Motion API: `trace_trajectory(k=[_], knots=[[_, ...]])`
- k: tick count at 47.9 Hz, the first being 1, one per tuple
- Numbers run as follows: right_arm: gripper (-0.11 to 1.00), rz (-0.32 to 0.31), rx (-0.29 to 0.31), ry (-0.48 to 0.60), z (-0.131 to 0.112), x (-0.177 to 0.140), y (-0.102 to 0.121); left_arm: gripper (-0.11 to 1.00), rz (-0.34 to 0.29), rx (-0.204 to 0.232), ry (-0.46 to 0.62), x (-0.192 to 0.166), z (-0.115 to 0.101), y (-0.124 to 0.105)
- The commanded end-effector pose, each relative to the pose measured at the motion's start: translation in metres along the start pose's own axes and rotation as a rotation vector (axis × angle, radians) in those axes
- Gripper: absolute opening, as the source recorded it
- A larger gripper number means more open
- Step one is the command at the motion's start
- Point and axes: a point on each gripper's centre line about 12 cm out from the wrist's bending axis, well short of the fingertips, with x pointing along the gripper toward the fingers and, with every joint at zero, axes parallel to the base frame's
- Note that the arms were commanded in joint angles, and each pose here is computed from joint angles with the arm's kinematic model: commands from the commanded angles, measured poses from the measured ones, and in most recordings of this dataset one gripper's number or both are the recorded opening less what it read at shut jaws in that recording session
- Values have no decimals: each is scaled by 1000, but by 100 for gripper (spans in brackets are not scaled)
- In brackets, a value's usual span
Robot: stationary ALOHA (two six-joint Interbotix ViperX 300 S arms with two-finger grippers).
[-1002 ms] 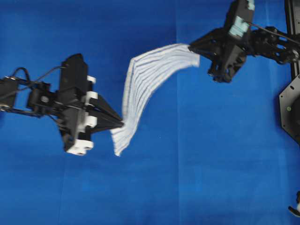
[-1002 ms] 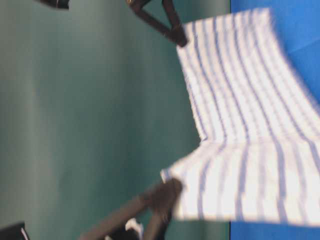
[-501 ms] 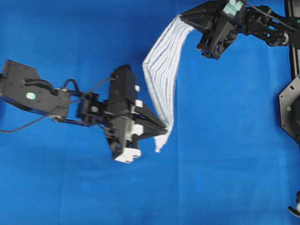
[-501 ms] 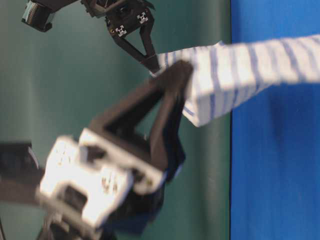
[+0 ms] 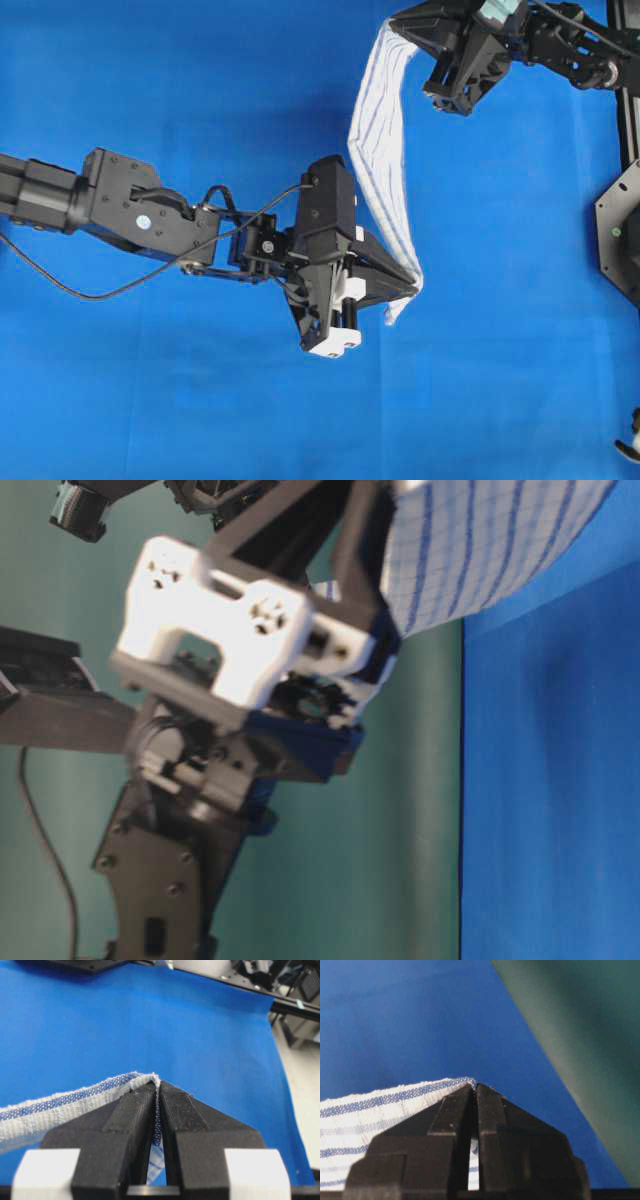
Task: Fold the blue towel.
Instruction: 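Lift the strip and rotate it to lie vertically, right gripper at top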
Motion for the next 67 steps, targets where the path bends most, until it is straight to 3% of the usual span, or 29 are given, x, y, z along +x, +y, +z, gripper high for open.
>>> trace_trajectory(k=[1,6,15,22,32,52,58,62,67], knots=[[21,-3,-5,-27,12,3,0,2,-21,-11,-62,-1,12,-5],[21,-2,-14,4,8,17,0,2,-18,-32,-68,-1,2,-1],[21,7,-16,82,-1,51,2,2,1,-120,-53,-13,-25,9],[21,13,-20,114,-5,78,6,2,10,-161,-71,-27,-37,12],[21,37,-28,142,-4,107,16,2,66,-256,-48,-47,-58,20],[21,72,-35,176,-12,134,35,2,80,-270,24,-70,-86,20],[21,86,-41,185,-14,137,41,3,94,-296,48,-74,-92,22],[24,89,-43,184,-13,137,43,13,99,-306,64,-73,-94,22],[53,86,-41,179,-13,138,43,42,99,-307,69,-72,-92,21]])
